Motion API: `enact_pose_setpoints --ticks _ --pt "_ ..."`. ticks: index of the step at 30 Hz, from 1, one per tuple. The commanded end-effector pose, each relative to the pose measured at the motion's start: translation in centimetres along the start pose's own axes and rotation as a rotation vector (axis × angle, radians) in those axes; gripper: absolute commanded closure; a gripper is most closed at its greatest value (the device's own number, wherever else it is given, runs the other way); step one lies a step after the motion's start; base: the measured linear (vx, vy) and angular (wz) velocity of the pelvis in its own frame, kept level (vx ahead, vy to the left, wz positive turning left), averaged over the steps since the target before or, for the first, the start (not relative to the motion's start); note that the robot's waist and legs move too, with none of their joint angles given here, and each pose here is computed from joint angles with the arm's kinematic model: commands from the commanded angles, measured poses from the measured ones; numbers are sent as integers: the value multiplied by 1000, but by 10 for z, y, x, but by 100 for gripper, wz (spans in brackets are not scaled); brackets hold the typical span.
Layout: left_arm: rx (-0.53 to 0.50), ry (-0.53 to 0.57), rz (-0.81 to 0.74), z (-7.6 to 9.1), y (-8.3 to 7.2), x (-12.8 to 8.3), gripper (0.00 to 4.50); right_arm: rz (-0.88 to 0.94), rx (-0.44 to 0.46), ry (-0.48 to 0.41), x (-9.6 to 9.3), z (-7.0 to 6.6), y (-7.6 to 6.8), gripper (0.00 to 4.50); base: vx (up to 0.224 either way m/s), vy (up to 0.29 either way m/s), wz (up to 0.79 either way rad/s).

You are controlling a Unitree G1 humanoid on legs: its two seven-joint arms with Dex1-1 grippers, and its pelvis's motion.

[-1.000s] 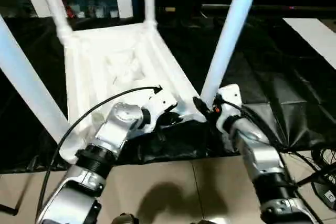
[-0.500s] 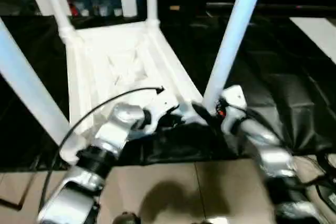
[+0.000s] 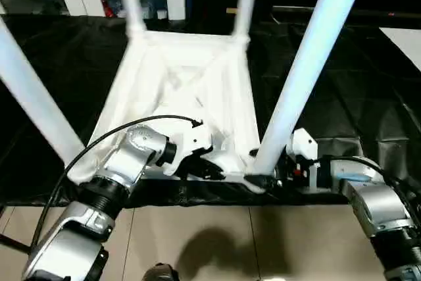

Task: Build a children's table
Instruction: Rotate leg to tighten

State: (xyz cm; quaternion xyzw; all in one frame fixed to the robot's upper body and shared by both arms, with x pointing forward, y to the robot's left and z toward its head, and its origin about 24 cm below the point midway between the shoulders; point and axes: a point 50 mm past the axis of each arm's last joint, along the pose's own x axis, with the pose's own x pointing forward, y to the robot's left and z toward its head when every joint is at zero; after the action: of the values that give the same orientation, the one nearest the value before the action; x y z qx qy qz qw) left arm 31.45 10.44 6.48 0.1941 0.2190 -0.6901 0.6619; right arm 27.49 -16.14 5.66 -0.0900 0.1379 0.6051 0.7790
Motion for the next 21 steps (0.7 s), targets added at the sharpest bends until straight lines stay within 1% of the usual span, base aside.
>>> enact_pose_setpoints --ticks 1,2,4,5,7,11,16,17,18,21 --pt "31 -15 5 11 4 5 450 203 43 52 23 -12 23 184 0 0 0" --pt "31 -14 4 11 5 5 450 212 41 56 24 -13 23 184 0 0 0" --pt "34 -9 6 11 7 4 450 231 39 62 25 -13 25 210 0 0 0" --pt "34 -9 6 11 7 4 450 231 39 62 25 -13 25 210 0 0 0" --pt "31 -17 22 11 8 4 450 239 45 61 27 -14 27 234 0 0 0" --pt "23 -41 56 12 10 3 450 219 58 43 29 -15 27 244 0 0 0" --pt "11 -69 121 13 12 2 450 130 70 6 33 -14 21 250 0 0 0" --pt "5 -79 149 14 14 2 450 77 75 -10 36 -13 16 250 0 0 0" --pt "5 -79 149 14 14 2 450 77 75 -10 36 -13 16 251 0 0 0" --pt "-16 -103 220 16 15 2 450 -87 106 -42 46 -11 3 252 0 0 0"
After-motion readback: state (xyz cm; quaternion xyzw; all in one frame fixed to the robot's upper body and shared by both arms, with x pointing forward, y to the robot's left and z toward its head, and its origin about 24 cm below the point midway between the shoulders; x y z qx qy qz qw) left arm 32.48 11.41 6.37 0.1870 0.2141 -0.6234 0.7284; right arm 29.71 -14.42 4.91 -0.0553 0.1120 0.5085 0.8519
